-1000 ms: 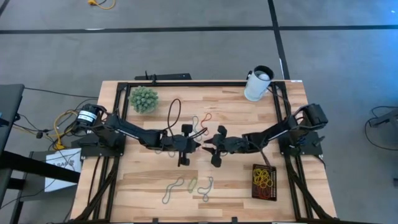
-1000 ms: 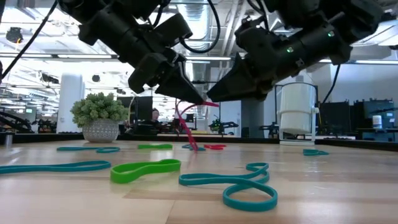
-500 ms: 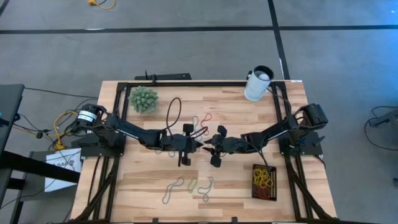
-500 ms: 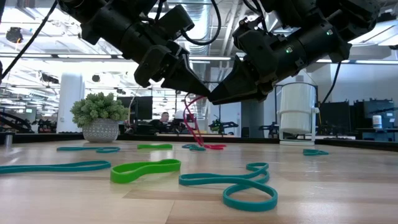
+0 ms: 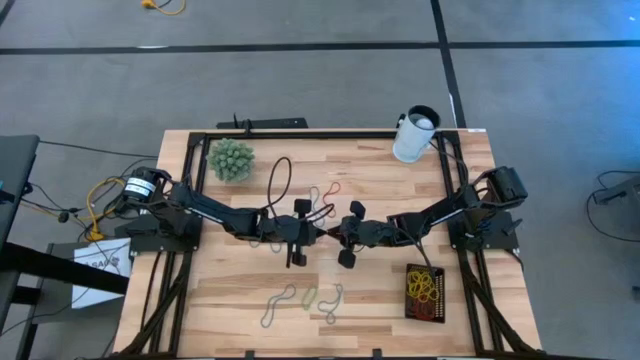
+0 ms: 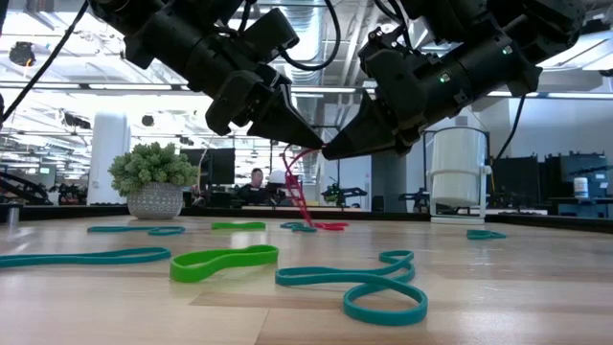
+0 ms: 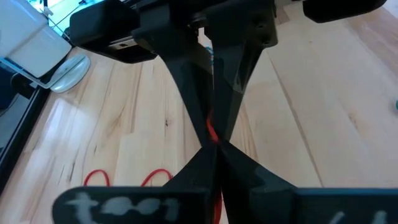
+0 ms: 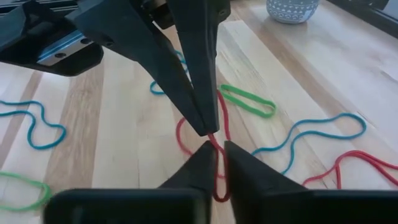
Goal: Pick and place items into bin
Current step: Put the left red rubberband into the black basket
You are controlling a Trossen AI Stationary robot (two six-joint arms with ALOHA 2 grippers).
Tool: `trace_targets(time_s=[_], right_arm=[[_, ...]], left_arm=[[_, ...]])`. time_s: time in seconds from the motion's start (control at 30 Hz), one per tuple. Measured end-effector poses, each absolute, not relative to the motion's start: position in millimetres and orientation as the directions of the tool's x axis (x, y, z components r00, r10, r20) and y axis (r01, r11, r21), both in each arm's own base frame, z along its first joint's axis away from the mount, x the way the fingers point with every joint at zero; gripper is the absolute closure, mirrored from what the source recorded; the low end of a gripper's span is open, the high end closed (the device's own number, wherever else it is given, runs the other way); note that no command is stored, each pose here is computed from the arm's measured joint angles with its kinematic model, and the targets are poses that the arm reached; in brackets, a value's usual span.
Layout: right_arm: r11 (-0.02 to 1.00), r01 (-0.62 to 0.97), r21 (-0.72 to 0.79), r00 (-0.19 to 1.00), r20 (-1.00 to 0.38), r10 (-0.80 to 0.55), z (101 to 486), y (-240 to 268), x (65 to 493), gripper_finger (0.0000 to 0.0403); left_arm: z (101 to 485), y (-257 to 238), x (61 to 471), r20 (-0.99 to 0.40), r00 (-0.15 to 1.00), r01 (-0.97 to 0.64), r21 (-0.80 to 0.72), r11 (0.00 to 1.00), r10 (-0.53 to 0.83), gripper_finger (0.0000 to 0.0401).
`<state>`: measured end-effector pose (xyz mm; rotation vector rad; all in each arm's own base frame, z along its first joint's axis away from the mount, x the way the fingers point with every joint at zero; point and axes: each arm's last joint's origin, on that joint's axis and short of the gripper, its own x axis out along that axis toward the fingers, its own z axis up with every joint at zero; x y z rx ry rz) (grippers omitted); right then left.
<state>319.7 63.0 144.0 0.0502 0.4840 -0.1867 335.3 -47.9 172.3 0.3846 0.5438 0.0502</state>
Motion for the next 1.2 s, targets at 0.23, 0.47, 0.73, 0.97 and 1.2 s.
trace_targets(time_s=[0.23, 0.47, 0.73, 0.97, 1.2], right_arm=[[0.982, 0.187, -0.002, 0.868, -0.467, -0.166, 144.0, 63.0, 319.7, 0.0398], [0.982, 0.187, -0.002, 0.868, -0.467, -0.166, 144.0, 63.0, 319.6, 0.0401], [0.985, 0.175, 0.007, 0.876, -0.458, -0.152, 148.2, 67.5, 317.7, 0.0402], [0.971, 0.214, 0.111, 0.855, -0.502, -0.131, 182.5, 83.9, 288.9, 0.0402], [0.894, 0.371, 0.251, 0.784, -0.601, -0.156, 225.0, 109.0, 208.3, 0.0402]], left_arm=[[172.3, -47.9, 335.3, -0.495, 0.856, 0.054, 0.37, 0.928, 0.148, 0.0401], [172.6, -47.8, 335.4, -0.492, 0.857, 0.049, 0.372, 0.927, 0.153, 0.0384], [172.7, -47.3, 335.3, -0.49, 0.856, 0.045, 0.395, 0.918, 0.168, 0.0323], [173.6, -43.8, 334.0, -0.452, 0.821, -0.078, 0.516, 0.853, 0.349, 0.0286], [173.9, -42.4, 333.5, -0.44, 0.806, -0.123, 0.53, 0.839, 0.395, 0.028]])
